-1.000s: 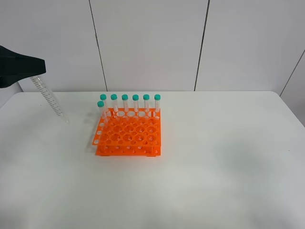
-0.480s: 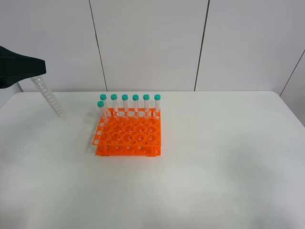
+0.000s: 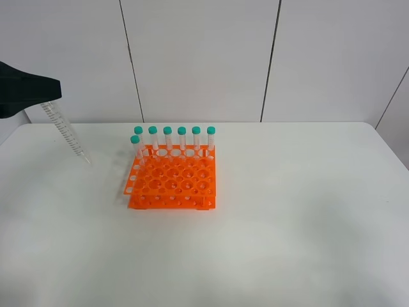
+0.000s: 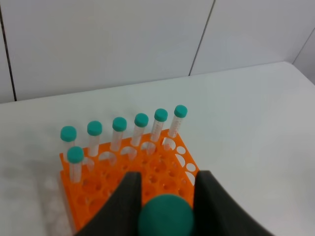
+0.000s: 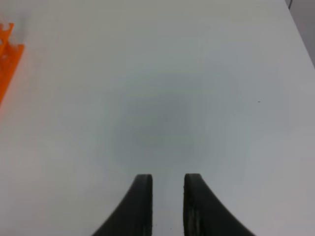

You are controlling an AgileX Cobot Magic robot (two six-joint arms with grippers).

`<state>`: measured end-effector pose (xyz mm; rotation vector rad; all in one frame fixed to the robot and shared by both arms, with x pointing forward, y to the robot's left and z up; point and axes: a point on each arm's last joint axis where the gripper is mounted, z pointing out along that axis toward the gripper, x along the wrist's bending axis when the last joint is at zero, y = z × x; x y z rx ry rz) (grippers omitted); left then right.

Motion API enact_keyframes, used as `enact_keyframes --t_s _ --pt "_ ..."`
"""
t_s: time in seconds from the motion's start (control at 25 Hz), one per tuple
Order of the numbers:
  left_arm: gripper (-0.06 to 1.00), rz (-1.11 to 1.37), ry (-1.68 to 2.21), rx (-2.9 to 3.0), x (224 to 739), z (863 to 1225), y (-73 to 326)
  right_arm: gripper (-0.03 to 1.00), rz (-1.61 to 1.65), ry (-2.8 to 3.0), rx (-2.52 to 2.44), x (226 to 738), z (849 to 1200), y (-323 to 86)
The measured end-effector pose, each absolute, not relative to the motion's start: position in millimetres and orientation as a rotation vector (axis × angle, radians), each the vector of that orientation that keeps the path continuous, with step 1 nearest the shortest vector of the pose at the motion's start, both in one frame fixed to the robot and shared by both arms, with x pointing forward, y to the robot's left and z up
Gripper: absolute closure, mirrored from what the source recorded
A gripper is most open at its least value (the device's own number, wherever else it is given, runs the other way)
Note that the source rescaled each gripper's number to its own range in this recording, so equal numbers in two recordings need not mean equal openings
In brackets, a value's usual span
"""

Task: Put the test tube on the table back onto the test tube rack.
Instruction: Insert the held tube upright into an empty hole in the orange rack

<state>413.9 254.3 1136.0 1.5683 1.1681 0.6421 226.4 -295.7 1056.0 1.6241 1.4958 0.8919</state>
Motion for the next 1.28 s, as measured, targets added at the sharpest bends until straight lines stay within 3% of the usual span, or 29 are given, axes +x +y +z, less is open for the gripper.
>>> enact_keyframes --t_s 0.6,1.28 --pt "0.93 0.695 1.161 1.557 419.1 1137.1 256.4 0.97 0.892 1.495 1.623 226.6 1055.9 -295.7" --pt "0.93 0.646 1.195 1.645 465.5 1106.0 251.1 0.97 0.892 1.495 1.623 226.6 1055.9 -295.7"
